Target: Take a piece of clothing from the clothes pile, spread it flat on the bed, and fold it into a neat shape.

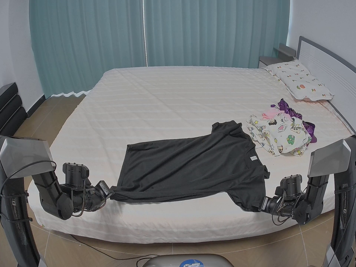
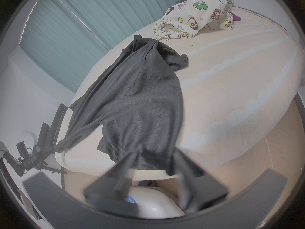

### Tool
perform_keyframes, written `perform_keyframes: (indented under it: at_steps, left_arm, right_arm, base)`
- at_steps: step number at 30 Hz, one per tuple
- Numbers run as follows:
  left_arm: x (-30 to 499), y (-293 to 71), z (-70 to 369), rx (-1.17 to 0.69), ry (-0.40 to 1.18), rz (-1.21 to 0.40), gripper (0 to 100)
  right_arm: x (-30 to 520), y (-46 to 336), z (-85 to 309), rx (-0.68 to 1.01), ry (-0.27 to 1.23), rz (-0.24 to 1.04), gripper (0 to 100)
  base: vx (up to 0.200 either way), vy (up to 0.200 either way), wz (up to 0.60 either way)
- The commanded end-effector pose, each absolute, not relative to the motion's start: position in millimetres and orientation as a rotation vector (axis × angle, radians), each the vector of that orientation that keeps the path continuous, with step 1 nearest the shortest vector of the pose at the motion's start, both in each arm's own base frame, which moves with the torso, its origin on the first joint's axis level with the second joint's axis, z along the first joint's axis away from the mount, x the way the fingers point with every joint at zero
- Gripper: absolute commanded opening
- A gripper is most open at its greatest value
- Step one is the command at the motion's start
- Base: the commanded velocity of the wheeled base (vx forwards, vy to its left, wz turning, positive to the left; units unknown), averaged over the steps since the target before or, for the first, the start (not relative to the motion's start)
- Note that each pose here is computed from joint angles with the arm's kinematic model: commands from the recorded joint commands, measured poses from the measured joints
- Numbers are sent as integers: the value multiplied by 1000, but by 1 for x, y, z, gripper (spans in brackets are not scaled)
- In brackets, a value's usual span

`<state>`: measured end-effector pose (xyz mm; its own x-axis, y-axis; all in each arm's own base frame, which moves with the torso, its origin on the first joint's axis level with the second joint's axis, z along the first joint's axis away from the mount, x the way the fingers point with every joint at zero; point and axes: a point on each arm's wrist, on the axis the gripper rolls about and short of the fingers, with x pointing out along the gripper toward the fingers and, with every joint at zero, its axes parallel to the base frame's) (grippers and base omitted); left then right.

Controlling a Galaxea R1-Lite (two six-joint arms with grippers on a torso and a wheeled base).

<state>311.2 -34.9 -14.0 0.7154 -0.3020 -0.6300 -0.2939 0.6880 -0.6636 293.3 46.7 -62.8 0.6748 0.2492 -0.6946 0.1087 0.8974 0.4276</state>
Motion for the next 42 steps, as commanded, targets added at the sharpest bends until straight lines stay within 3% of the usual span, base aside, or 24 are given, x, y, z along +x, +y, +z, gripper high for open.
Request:
perform_keyframes:
  at_steps: [1, 9, 13, 23, 36, 42]
  left_arm:
    - [311, -35, -14, -835, 799, -5, 0]
    - [307, -35, -14, -830, 805, -2, 0]
    - [299, -33, -14, -776, 816, -4, 0]
    - [284, -30, -7, -605, 802, -13, 0]
    - [278, -31, 19, -650, 742, -34, 0]
    - [274, -33, 15, -637, 835, -7, 0]
  right_arm:
    - [283, 43, -58, 420, 857, 81, 0]
    - [276, 36, -33, 418, 880, 68, 0]
    - [255, 34, -4, 416, 901, 175, 0]
    - [256, 1, 39, 482, 738, 179, 0]
    - [252, -10, 63, 569, 668, 242, 0]
    - [250, -9, 59, 573, 694, 246, 0]
  base:
    - [0, 0, 0]
    - [0, 0, 0]
    - [0, 0, 0]
    - [0, 0, 0]
    - [0, 0, 0]
    - [0, 0, 0]
